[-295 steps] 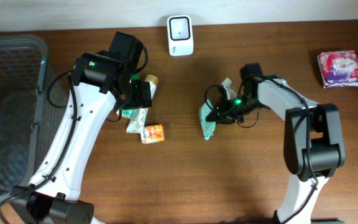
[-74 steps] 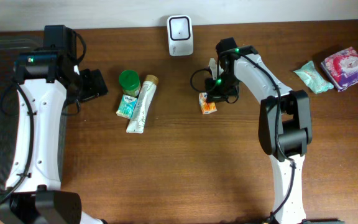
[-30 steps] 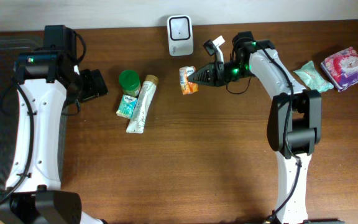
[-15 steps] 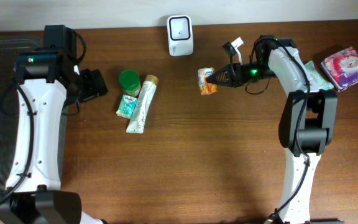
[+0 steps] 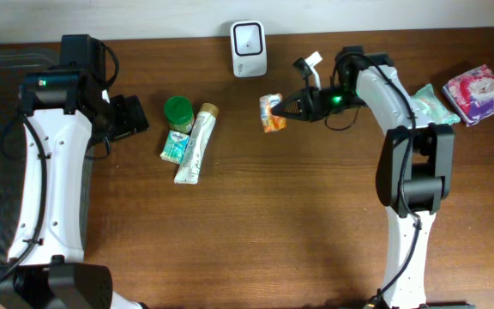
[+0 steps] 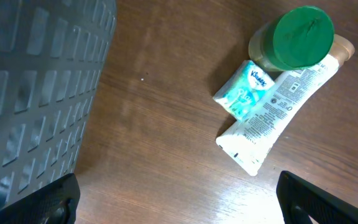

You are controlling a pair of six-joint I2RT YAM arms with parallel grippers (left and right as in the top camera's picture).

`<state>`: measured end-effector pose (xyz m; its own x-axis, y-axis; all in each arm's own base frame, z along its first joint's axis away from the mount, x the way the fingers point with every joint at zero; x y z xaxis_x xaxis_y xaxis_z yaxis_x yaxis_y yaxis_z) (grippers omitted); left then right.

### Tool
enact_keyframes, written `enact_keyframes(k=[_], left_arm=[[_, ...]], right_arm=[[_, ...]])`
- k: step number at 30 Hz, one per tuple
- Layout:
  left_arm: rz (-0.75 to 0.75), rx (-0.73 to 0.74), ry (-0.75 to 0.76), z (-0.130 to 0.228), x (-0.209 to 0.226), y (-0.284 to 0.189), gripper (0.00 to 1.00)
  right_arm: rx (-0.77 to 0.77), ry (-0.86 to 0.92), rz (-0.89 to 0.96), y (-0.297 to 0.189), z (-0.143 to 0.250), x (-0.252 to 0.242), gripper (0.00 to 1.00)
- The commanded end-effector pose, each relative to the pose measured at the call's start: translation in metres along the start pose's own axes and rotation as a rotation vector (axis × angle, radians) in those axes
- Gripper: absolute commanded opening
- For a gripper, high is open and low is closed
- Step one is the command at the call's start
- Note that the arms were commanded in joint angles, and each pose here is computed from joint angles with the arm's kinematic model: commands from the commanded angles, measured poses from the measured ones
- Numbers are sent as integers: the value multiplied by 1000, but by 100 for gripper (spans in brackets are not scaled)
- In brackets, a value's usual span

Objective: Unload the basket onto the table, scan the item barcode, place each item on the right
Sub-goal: 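Hold the orange-white pack up to the scanner face, then carry the orange-white pack right and drop it near the other packs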

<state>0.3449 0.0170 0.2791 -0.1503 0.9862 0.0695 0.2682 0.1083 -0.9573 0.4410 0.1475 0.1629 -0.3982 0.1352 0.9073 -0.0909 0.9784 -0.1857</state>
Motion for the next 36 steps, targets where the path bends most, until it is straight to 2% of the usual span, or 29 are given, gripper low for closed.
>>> enact_keyframes(k=[1, 2, 4, 5, 6, 7, 9, 10, 11, 16, 20, 24, 27, 31, 35, 36], left_arm=[[-7, -7, 11, 0, 1, -2, 99], [-7, -7, 11, 0, 1, -2, 99], [-7, -7, 11, 0, 1, -2, 99], [-7, -7, 11, 0, 1, -2, 99], [-7, -7, 11, 0, 1, -2, 99], [-7, -7, 11, 0, 1, -2, 99], [-7, -7, 11, 0, 1, -2, 99], [-7, -7, 11, 0, 1, -2, 99], [-7, -7, 11, 0, 1, -2, 99], [-7, -7, 11, 0, 1, -2, 99], [-7, -7, 11, 0, 1, -2, 99], [-7, -7, 11, 0, 1, -2, 99], [-7, -7, 11, 0, 1, -2, 99], [-7, -7, 11, 0, 1, -2, 99], [-7, -7, 11, 0, 1, -2, 99], [-7, -7, 11, 0, 1, -2, 99]], right_arm=[[65, 171, 265, 16, -4, -28, 4], [37, 302, 494, 22, -9, -50, 4], [-40, 324, 864, 35, -21, -67, 4], [-128, 292, 1078, 34, -35, -67, 4], [-184, 208, 1214, 34, -48, -61, 4], [-305, 3, 1472, 27, -77, -47, 4], [-436, -297, 1636, 36, -114, -22, 4], [-449, -389, 1606, 46, -125, -15, 4], [-537, -467, 1576, 51, -142, -6, 4], [-718, -558, 1446, 62, -168, 1, 4], [-674, -599, 1459, 62, -169, -17, 4], [-356, -804, 1607, 66, -156, -44, 4], [-317, -802, 1625, 76, -148, -64, 9], [-334, -803, 1634, 76, -150, -64, 6], [-494, -744, 1816, 47, -162, -47, 4], [-539, -685, 1874, 25, -165, -43, 5]])
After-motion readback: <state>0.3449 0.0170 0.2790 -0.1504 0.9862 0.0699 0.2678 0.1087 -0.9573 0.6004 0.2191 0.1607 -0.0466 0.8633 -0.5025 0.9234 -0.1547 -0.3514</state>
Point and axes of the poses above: each gripper's point midway between its finger pads, its own y axis out along the fingers, its own x axis along the line the jaws close on, z = x × y, the point moved 6 cm from there along -y, back along the fingers, and after that the axes turned 14 degrees about y, right-handed, at the moved point
